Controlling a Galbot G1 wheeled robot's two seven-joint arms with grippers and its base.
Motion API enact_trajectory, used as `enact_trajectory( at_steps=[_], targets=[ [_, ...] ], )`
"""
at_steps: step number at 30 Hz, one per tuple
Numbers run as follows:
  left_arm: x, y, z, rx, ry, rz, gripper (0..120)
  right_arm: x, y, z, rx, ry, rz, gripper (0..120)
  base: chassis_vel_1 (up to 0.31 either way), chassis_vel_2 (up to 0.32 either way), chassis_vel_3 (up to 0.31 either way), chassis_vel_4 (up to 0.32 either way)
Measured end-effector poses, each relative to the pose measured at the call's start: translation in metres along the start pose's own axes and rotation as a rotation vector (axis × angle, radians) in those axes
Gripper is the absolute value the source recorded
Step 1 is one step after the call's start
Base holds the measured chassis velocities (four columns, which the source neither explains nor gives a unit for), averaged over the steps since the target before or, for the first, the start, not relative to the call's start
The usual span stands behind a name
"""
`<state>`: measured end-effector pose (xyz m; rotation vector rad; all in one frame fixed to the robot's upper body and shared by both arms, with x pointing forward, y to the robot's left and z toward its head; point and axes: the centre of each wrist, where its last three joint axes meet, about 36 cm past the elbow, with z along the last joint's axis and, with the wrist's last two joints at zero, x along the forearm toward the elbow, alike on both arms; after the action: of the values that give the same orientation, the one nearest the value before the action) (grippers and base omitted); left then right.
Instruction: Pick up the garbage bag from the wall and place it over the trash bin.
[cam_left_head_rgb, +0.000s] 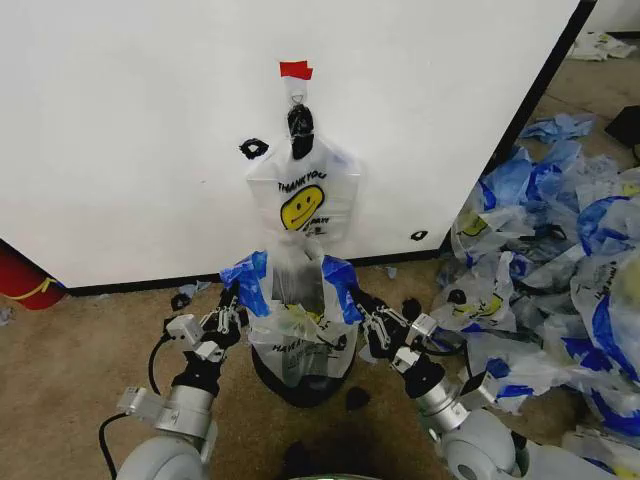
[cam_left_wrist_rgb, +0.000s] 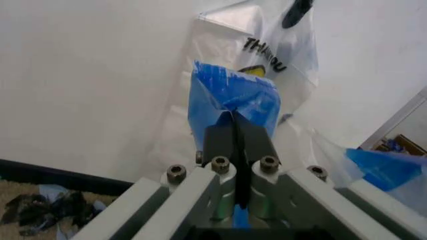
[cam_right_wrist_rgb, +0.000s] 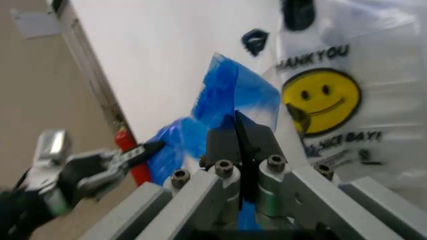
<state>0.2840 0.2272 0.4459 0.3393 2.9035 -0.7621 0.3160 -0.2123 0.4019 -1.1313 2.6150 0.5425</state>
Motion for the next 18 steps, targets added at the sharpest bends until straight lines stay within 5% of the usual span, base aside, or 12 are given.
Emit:
enact_trajectory(
  at_steps=[8, 18],
  targets=[
    [-0.005, 0.001, -0.005, 0.01, 0.01, 0.005, 0, 0.015, -0.006, -0.003, 0.028, 0.052, -0.08, 0, 0.0, 0.0, 0.0, 0.0],
    [0.021, -0.004, -0.01, -0.013, 0.077, -0.005, 0, 0.03, -0.008, -0.004, 0.041, 0.057, -0.072, 0, 0.0, 0.0, 0.0, 0.0]
  ],
)
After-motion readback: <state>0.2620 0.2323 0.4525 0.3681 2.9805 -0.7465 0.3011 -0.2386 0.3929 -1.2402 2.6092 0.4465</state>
